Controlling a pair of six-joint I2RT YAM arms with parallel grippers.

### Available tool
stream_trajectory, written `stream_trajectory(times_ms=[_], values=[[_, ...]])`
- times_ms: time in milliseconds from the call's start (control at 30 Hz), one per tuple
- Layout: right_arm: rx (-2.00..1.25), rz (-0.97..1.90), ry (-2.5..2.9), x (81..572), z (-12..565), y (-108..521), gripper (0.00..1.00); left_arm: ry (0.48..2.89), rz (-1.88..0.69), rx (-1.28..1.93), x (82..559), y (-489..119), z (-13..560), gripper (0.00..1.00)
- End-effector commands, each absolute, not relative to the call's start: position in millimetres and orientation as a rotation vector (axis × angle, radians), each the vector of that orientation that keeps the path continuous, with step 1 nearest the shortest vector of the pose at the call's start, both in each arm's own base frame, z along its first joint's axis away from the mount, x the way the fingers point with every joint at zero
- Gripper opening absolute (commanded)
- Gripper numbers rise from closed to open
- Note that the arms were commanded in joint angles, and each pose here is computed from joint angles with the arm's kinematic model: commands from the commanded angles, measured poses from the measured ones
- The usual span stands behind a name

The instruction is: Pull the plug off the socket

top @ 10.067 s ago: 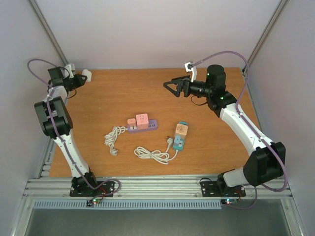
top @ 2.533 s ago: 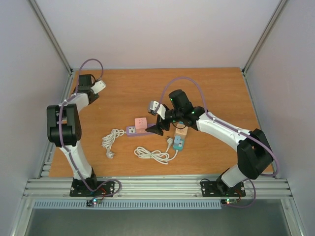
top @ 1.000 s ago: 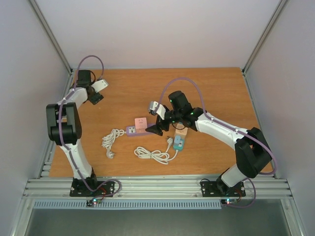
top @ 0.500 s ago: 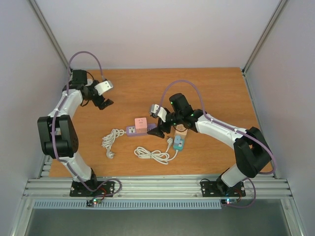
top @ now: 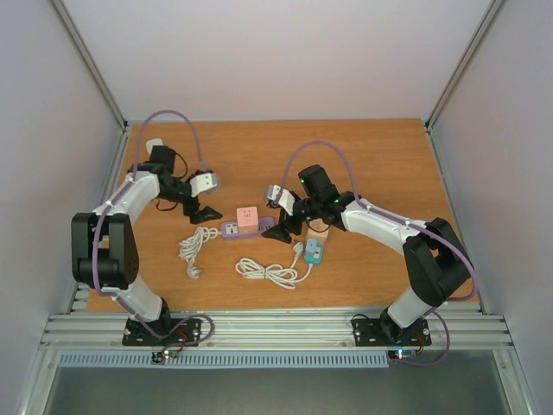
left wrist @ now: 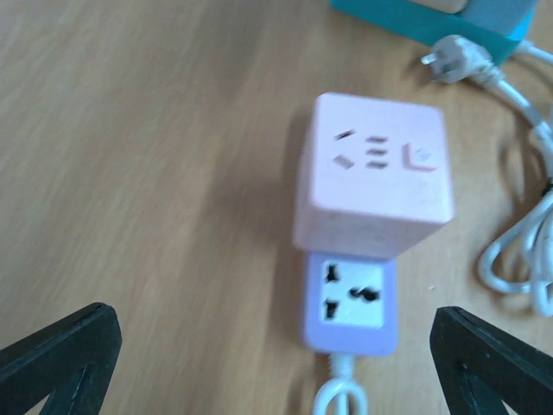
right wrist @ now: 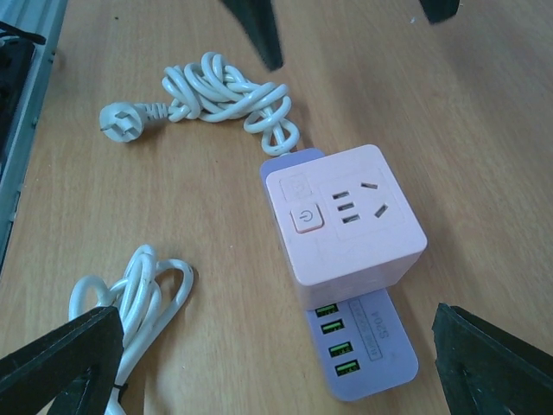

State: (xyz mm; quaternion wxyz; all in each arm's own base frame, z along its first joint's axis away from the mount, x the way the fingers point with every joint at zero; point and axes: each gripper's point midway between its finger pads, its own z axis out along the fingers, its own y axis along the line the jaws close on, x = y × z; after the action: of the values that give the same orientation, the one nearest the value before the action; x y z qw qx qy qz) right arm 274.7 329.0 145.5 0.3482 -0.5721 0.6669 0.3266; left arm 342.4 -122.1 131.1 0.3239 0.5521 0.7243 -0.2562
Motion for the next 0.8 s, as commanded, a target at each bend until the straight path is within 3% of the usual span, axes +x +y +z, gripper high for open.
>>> stream_trajectory(times_ms=[0,600,767], values=[[-1.494,0.853,1.709,276,142,328,0.99,1.772,-0.605,1.505,342,-148,143,1.00],[-1.502,0.841,1.743,280,125,322,0.99,1.804,-0.609,1.618,322,-202,101,0.99],[-1.503,0.827,1.745,281,122,321,0.98,1.815,-0.627,1.655,313,-214,89,0.92]])
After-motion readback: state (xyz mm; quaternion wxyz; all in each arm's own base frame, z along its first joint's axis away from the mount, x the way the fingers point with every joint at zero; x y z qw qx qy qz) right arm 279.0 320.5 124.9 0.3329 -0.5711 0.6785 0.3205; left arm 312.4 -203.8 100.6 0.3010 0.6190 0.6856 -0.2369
